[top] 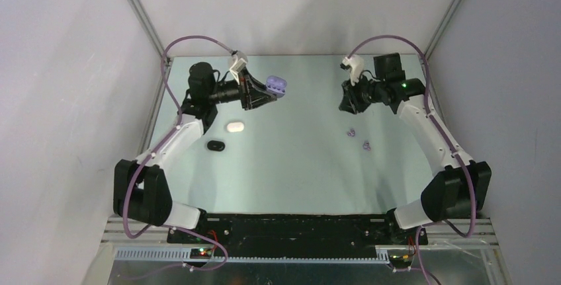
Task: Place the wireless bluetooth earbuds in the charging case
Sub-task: Pick up the earbud from the center of the board.
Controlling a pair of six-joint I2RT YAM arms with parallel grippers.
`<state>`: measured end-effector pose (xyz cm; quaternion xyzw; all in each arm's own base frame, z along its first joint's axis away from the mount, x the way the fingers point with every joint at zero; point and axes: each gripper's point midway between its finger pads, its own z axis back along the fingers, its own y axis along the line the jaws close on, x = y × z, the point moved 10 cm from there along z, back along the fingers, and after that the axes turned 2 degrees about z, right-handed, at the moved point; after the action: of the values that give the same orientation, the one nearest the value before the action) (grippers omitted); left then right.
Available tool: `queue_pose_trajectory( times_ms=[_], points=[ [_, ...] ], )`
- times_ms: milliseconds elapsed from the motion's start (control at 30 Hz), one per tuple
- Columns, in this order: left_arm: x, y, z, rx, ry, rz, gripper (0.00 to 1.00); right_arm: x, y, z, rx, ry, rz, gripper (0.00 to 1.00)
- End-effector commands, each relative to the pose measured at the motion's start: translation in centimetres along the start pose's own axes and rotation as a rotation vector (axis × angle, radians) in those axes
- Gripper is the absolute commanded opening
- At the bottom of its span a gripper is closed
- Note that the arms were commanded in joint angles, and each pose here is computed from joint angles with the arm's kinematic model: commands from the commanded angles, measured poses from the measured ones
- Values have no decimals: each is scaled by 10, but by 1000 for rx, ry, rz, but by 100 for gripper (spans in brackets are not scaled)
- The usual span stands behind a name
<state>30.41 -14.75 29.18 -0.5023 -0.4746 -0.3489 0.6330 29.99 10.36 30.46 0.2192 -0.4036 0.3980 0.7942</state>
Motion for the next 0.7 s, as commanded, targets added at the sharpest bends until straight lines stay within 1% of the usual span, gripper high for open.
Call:
queue_pose_trajectory(
  times_ms=[0, 100, 167, 267, 467, 567, 600, 633, 667],
  points=[
    [24, -17, 7, 22, -92, -34, 0, -51, -6, 6, -163, 175, -346, 25],
    [23, -19, 9, 34, -95, -39, 0, -85, -9, 2, -200, 251, -514, 23],
    [23, -21, 10, 42, -93, -42, 0, -101, -11, -2, -213, 286, -564, 23],
    [21, -21, 12, 57, -88, -43, 0, -113, -17, -10, -226, 310, -565, 22],
    [20, -21, 13, 69, -89, -46, 0, -116, -24, -32, -203, 296, -563, 22],
    [21, -21, 13, 67, -90, -51, 0, -115, -19, -45, -107, 310, -435, 22],
    [21, -21, 14, 70, -90, -52, 0, -109, -16, -49, -33, 300, -306, 23],
    [23, -21, 14, 69, -89, -61, 0, -108, -11, -51, 13, 319, -242, 24],
    [22, -21, 15, 71, -84, -58, 0, -103, -6, -55, 78, 318, -62, 24]
  ],
)
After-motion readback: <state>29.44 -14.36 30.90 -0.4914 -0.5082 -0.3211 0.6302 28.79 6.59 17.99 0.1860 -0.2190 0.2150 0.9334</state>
